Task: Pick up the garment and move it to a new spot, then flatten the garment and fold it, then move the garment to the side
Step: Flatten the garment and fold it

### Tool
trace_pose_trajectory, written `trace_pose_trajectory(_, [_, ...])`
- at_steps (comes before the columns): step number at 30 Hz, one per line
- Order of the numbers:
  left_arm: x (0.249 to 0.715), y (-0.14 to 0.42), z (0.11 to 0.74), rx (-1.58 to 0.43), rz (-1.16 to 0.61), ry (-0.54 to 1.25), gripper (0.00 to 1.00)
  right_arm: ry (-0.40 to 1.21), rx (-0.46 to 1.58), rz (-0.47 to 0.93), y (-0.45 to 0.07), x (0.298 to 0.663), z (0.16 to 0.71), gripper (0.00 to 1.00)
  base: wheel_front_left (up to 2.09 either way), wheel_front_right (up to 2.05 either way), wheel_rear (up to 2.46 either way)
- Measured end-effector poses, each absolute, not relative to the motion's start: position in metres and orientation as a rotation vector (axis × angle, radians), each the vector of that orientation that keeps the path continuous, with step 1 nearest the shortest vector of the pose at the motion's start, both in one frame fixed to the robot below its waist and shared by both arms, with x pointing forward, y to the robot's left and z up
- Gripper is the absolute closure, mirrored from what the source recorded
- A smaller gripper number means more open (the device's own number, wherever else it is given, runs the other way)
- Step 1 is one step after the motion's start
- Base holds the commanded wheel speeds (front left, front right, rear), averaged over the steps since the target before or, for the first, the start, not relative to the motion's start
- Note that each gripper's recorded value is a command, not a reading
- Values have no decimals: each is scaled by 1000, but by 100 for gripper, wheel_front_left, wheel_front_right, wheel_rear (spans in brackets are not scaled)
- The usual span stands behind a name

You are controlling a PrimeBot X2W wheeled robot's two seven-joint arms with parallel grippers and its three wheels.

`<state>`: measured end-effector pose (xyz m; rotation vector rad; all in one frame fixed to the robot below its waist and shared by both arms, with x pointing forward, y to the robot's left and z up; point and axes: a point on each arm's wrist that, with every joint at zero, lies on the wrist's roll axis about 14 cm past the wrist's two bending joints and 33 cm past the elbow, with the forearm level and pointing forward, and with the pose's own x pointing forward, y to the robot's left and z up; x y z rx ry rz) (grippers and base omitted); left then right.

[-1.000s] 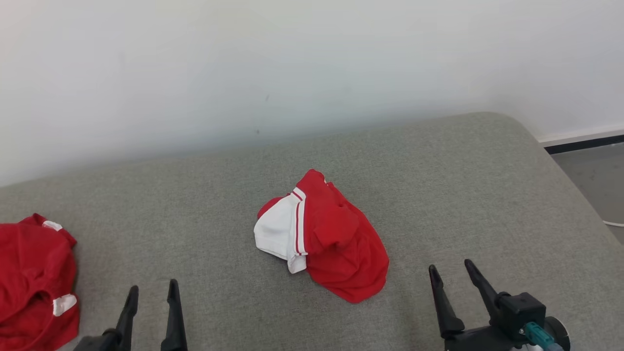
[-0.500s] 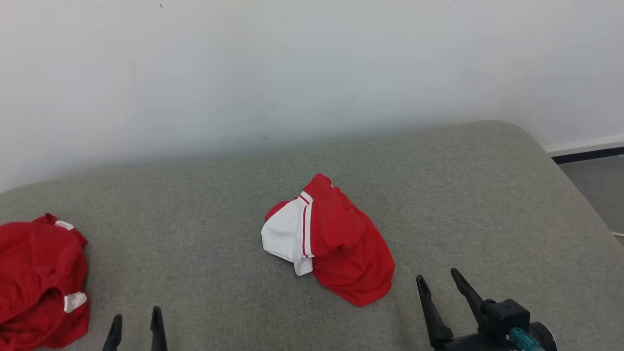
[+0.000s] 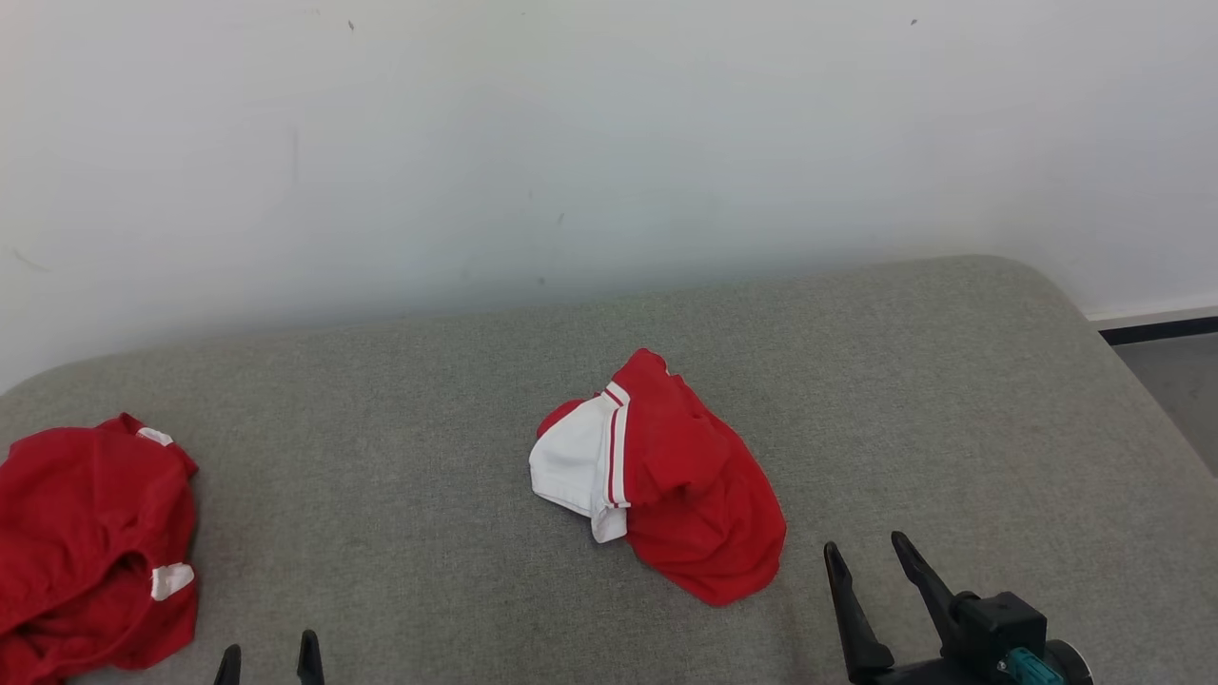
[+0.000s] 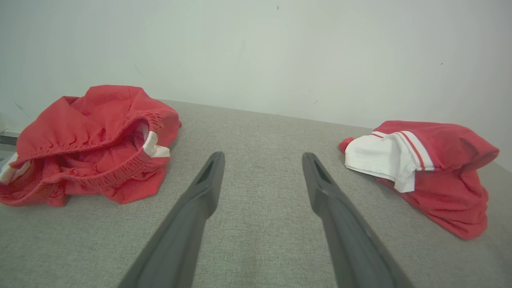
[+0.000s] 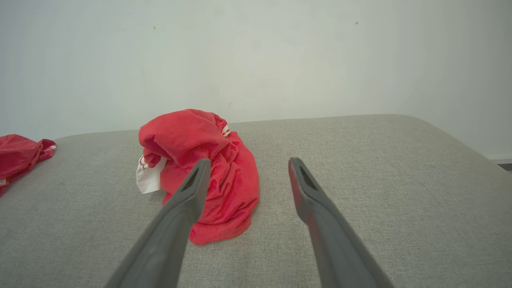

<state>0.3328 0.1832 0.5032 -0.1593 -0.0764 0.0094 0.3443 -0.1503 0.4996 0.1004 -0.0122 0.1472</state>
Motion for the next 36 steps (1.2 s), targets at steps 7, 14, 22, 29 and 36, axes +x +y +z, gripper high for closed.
trace_pose_trajectory(7, [332,182,502,-161,4,-74,0,-6,103,149,-149,343,497,0,0,0,0])
trace_pose_trajectory(14, [335,180,502,-157,-10,-74,0,12,103,150,-149,344,494,0,0,0,0])
trace_pose_trajectory(22, [347,176,506,-155,-28,-82,0,74,34,243,-123,379,511,0,0,0,0])
trace_pose_trajectory(29, [358,177,509,-161,-29,-86,0,243,-168,388,-75,420,514,0,0,0,0])
trace_pose_trajectory(36, [359,182,500,-175,-3,-60,0,478,-344,442,-60,432,476,0,0,0,0])
